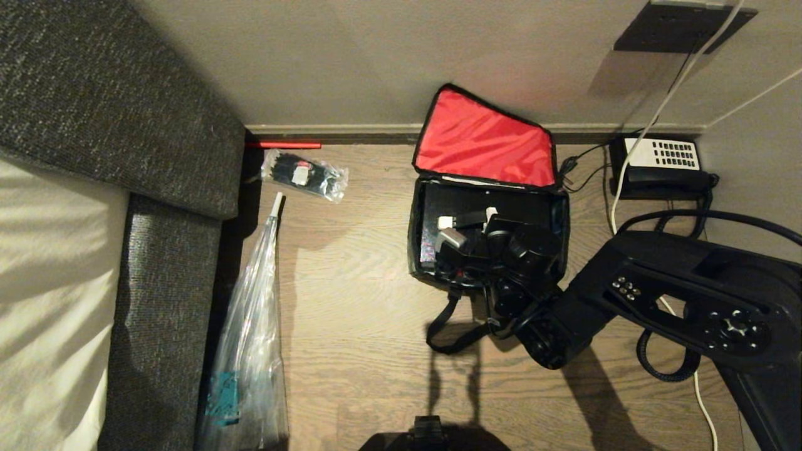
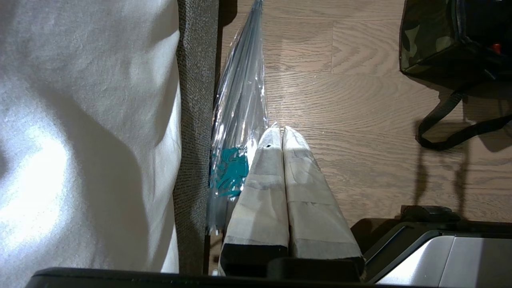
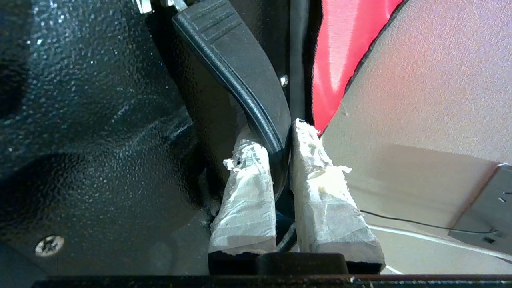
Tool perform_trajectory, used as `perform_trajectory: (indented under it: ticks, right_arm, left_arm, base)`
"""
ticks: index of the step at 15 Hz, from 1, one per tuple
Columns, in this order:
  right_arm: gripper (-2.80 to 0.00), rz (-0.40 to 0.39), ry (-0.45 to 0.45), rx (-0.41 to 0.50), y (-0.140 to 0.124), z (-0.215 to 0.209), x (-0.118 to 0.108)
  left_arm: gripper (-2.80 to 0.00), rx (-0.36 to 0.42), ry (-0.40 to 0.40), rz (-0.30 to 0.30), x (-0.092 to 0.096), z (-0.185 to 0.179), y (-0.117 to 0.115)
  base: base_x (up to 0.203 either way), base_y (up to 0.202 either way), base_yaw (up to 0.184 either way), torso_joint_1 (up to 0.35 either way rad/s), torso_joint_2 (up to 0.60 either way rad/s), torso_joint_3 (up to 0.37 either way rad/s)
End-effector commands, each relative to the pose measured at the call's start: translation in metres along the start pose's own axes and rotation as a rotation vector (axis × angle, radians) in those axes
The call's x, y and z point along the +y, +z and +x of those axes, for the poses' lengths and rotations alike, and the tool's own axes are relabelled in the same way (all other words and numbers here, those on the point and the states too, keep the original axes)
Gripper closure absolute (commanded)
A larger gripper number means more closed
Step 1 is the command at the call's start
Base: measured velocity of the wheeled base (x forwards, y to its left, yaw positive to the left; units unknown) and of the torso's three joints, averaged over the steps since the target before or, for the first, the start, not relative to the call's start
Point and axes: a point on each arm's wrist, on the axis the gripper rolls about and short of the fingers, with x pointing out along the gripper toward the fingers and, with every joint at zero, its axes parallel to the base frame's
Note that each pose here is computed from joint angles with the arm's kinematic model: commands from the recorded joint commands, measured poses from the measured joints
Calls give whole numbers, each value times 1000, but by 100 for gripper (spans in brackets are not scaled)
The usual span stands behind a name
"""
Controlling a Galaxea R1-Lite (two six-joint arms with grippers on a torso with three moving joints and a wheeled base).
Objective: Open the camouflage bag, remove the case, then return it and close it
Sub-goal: Grip the handle
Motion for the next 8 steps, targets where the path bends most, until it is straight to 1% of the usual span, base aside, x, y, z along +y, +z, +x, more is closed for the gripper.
perform_trajectory:
  ticks: [1,5,8]
  right_arm:
    - [0,0,-26,1,-1,-3,-15]
    - [0,-40,-23,-4,-5,-10,-26]
    - [0,-44,-18,-14,-4,-16,-32]
  left_arm:
    - [0,4,0,0,0,0,-1]
    - [0,4,0,0,0,0,-1]
    - [0,4,0,0,0,0,-1]
  base:
    - [0,0,0,0,0,0]
    - [0,0,0,0,0,0]
    - [0,0,0,0,0,0]
